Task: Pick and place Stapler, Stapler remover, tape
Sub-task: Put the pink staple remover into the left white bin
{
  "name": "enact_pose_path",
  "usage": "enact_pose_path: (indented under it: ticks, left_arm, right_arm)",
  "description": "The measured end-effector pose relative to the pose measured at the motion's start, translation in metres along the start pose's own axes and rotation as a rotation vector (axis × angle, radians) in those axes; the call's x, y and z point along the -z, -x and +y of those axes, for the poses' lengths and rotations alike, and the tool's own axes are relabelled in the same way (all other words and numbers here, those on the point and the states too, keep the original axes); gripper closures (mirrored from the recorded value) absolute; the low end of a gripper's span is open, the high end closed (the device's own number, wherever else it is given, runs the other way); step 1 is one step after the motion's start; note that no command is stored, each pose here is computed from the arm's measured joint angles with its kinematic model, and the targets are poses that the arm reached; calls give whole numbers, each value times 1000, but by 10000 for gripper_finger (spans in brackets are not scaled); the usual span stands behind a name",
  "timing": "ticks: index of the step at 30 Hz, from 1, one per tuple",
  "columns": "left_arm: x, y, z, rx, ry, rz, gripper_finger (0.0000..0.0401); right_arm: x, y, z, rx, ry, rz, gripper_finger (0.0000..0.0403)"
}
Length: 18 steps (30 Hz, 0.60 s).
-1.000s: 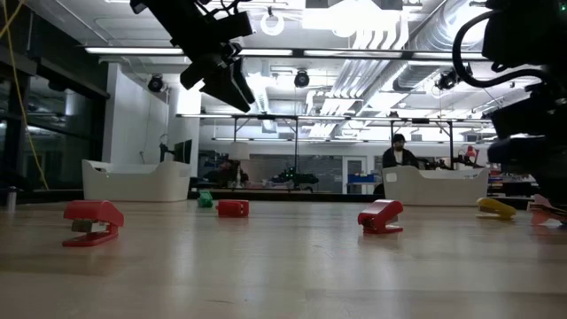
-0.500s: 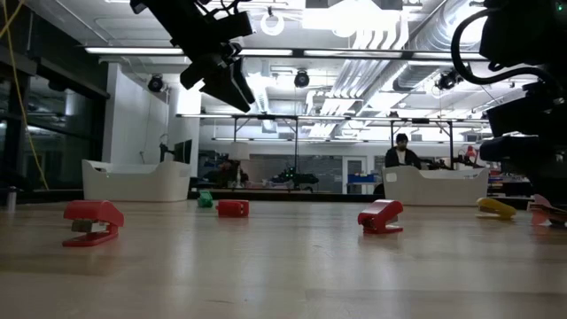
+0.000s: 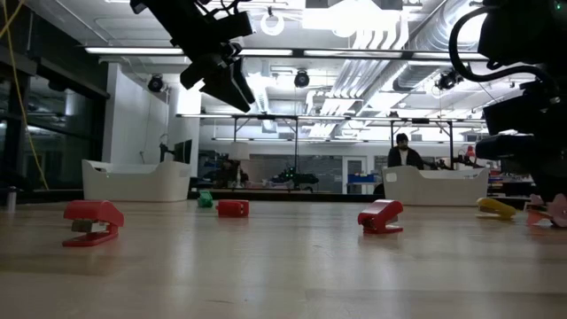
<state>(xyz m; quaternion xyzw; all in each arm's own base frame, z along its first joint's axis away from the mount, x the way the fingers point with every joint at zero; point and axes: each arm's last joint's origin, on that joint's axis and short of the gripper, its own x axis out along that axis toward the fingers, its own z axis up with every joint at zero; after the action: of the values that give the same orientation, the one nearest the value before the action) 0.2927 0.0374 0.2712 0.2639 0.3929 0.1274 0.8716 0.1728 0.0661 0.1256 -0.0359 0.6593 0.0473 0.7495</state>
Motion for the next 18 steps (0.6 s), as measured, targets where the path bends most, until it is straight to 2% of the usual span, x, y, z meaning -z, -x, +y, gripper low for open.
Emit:
enact_pose_path:
  ticks: [9,15,18]
  left_arm:
    - [0,0,0,0,2,0,181]
    - [0,0,0,0,7,-1,181]
    - [-1,0,0,0,10,-9,181]
  right_arm:
    - [-9,6,1,19,-37,-30,323]
    - [-41,27,4,119,-46,-259,323]
    - [-58,36,4,162,-32,-422,323]
